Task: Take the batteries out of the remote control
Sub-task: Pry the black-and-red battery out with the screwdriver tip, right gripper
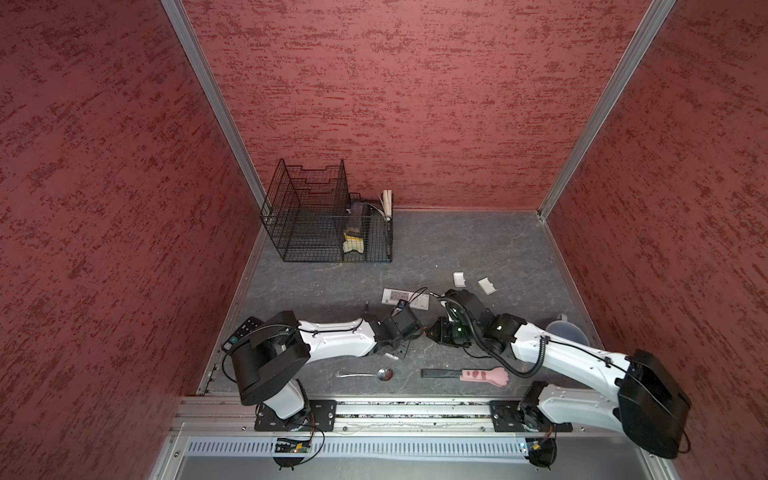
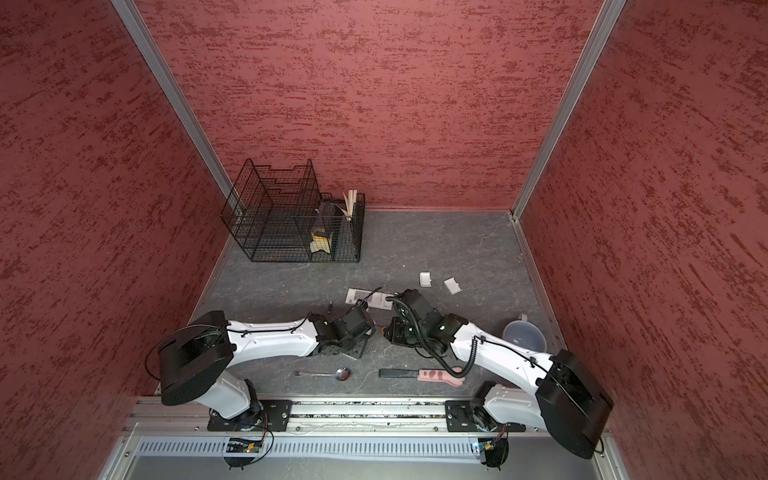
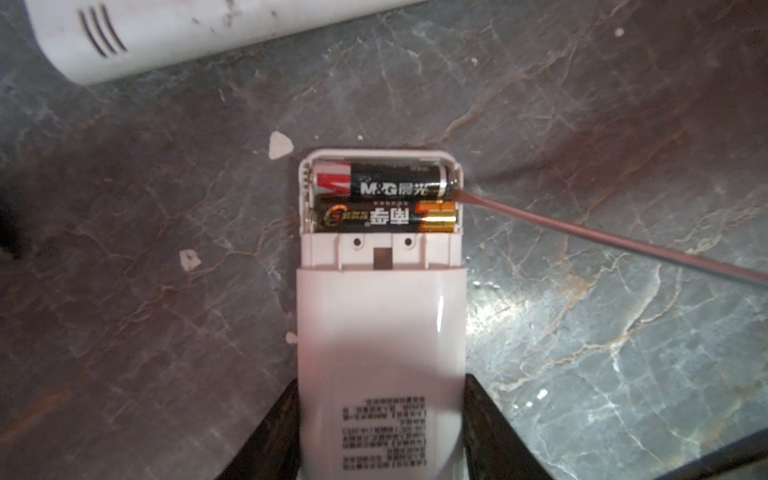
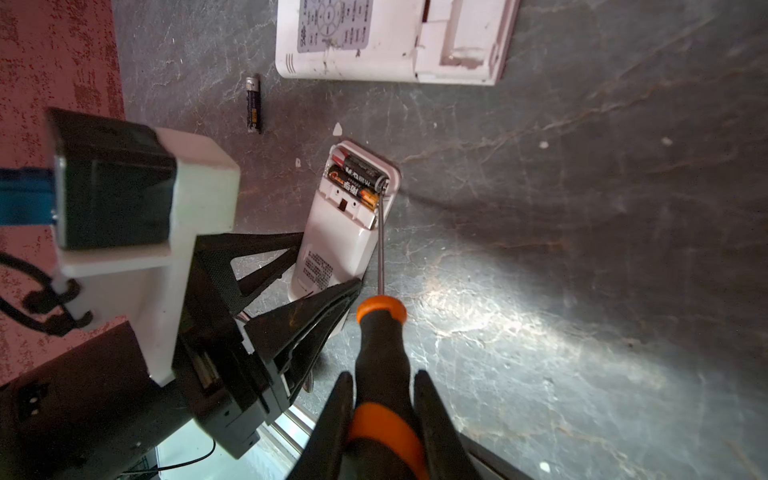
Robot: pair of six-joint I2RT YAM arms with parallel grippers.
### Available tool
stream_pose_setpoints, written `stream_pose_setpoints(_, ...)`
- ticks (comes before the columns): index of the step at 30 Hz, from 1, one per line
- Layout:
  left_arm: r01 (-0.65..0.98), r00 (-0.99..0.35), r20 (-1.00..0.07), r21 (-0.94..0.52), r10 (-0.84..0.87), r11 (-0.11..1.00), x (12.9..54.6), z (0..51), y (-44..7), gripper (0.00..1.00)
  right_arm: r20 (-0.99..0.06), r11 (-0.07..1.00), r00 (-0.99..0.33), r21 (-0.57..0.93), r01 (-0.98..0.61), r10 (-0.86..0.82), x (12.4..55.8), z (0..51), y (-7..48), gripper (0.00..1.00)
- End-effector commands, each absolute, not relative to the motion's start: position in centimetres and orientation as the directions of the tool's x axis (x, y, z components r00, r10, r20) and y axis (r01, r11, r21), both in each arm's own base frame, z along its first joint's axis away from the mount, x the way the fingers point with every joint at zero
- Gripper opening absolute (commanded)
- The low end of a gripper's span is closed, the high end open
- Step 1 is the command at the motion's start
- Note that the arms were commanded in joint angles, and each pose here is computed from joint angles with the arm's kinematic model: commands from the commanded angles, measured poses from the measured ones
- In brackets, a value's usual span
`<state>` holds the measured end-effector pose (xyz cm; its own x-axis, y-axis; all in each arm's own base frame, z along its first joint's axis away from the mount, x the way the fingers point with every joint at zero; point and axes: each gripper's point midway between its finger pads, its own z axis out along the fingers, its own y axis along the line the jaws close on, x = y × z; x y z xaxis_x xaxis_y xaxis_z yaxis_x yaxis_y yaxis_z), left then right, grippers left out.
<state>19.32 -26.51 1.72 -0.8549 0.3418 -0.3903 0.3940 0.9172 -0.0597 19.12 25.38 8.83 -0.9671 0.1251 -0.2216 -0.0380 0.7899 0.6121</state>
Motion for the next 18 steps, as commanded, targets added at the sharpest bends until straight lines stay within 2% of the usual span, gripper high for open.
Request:
stream_pose_setpoints(1,0.446,-0.869,-0.273,-0.073,0.413,0.892,16.5,-1.0,-26.0,0.42,-0.224,0.789,-0.965,0.614,-0.033,0.134,19.8,8.6,25.7,0.0)
stream_pose_setpoints(18,0.497,-0.842,-0.285,-0.079,0.458,0.864,15.9,-1.2,-26.9,0.4,-0.328,0.75,-0.942,0.641,-0.164,0.075,21.3,11.9,27.4,0.0)
